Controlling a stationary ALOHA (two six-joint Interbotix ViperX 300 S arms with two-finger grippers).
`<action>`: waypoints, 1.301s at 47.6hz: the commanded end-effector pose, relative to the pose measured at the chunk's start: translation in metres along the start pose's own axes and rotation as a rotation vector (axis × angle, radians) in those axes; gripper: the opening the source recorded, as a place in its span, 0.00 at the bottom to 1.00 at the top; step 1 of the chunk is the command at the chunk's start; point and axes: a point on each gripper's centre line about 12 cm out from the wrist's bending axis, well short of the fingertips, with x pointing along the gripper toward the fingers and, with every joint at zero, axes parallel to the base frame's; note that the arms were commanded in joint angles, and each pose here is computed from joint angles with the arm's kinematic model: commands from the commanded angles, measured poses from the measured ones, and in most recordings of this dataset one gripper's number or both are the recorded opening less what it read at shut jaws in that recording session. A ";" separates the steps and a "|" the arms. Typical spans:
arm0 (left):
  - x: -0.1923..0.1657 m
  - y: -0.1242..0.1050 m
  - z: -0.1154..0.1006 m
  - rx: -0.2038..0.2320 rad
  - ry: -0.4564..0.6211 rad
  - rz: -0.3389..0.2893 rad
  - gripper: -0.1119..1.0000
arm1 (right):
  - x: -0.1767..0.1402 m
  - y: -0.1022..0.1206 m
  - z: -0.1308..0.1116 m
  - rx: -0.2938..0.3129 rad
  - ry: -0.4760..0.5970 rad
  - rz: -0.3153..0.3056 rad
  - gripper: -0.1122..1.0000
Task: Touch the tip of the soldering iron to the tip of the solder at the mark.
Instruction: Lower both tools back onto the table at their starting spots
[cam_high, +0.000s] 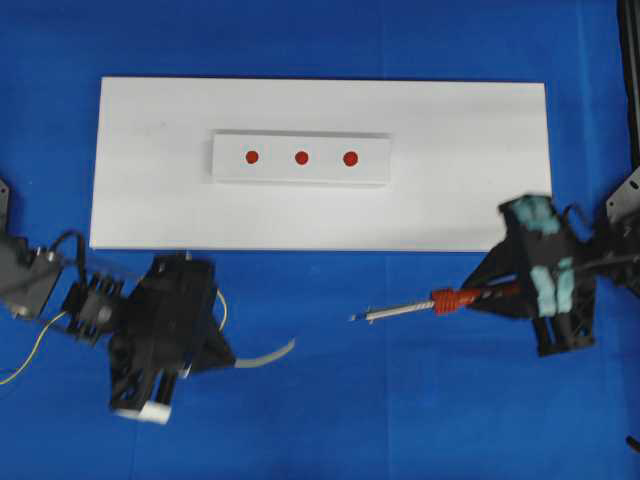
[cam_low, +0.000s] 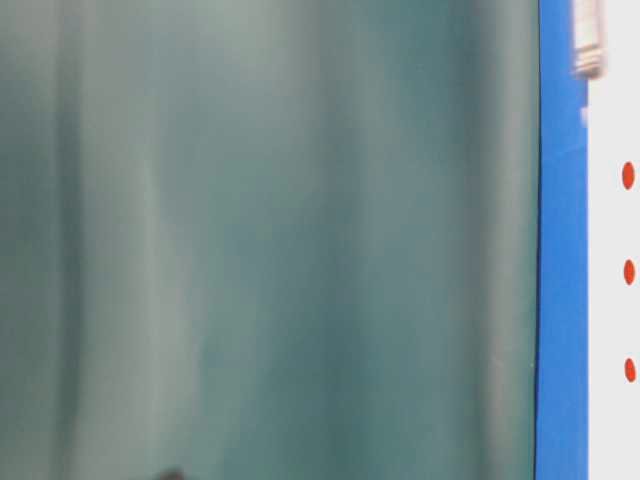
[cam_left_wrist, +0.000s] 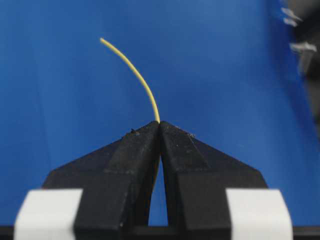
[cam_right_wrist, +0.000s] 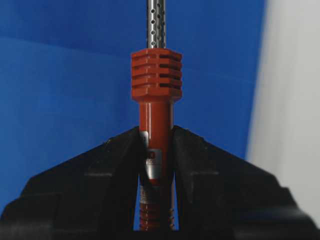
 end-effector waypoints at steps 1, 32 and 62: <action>0.002 -0.019 -0.005 0.032 -0.022 -0.052 0.11 | 0.014 0.012 0.004 -0.017 -0.012 0.033 0.16; 0.044 -0.027 -0.083 0.114 0.085 -0.090 0.11 | 0.102 0.032 -0.031 -0.041 0.025 0.081 0.16; 0.034 -0.026 -0.077 0.094 0.096 -0.081 0.79 | 0.097 0.035 -0.020 -0.015 -0.005 0.088 0.90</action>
